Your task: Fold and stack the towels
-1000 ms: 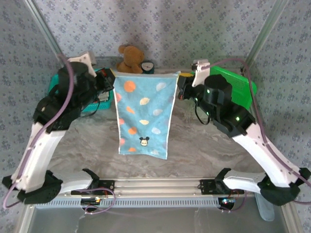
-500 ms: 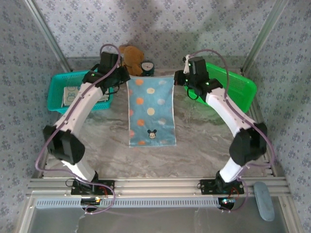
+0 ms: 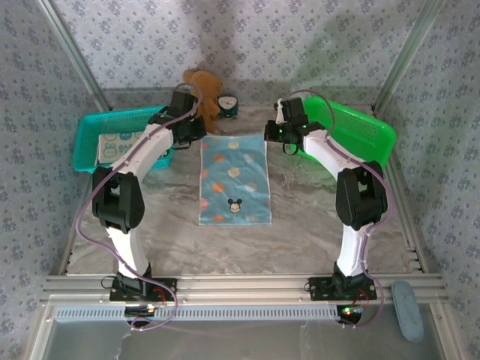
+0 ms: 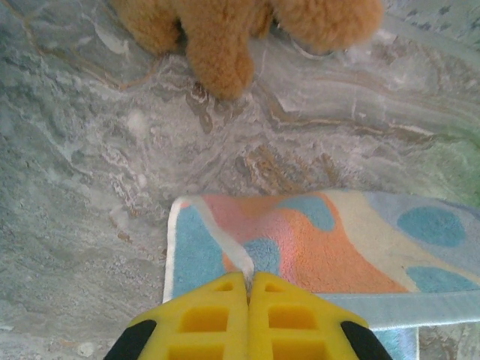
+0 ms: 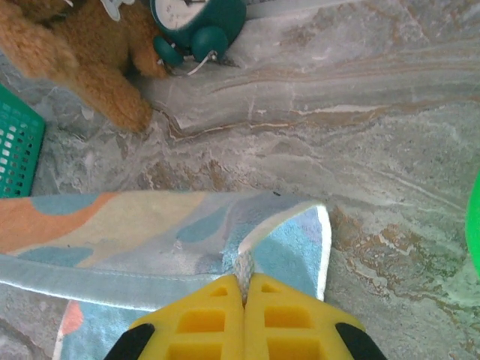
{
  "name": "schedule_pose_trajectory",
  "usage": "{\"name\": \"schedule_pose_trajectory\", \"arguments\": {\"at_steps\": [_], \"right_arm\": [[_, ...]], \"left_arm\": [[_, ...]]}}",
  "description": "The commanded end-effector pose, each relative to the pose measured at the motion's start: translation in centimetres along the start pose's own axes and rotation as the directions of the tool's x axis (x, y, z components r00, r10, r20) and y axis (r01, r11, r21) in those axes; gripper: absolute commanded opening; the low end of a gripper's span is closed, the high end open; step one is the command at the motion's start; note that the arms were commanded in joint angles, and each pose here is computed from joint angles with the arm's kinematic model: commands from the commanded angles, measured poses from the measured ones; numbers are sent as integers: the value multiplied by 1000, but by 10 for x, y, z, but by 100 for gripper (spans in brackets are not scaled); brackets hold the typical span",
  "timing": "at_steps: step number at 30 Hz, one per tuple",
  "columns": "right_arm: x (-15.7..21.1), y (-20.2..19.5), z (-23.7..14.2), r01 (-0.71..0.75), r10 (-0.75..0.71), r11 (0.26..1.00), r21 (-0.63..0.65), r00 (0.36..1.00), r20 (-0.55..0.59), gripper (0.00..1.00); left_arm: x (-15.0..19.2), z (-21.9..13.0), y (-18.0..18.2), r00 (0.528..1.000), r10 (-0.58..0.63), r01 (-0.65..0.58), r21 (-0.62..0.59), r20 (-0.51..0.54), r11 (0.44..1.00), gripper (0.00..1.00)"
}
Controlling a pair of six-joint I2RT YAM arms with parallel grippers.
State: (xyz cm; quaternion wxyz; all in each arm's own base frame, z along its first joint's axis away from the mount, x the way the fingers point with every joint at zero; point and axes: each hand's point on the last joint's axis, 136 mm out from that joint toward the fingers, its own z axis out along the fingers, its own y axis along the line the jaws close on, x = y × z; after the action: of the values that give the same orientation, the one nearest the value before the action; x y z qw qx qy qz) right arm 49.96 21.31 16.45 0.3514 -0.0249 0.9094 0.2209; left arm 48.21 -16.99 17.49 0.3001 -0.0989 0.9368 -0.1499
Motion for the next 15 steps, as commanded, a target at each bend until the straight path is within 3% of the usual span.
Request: {"name": "schedule_pose_trajectory", "arguments": {"at_steps": [1,15], "right_arm": [[13,7,-10,24,-24,999,-25,1000,-5,0],[84,17,-58,35,-36,999,-3,998,-56,0]], "left_arm": [[5,-11,3,1000,3,-3,19,7,1000,0],[67,-52,22,998,-48,49,35,-28,998,0]]}}
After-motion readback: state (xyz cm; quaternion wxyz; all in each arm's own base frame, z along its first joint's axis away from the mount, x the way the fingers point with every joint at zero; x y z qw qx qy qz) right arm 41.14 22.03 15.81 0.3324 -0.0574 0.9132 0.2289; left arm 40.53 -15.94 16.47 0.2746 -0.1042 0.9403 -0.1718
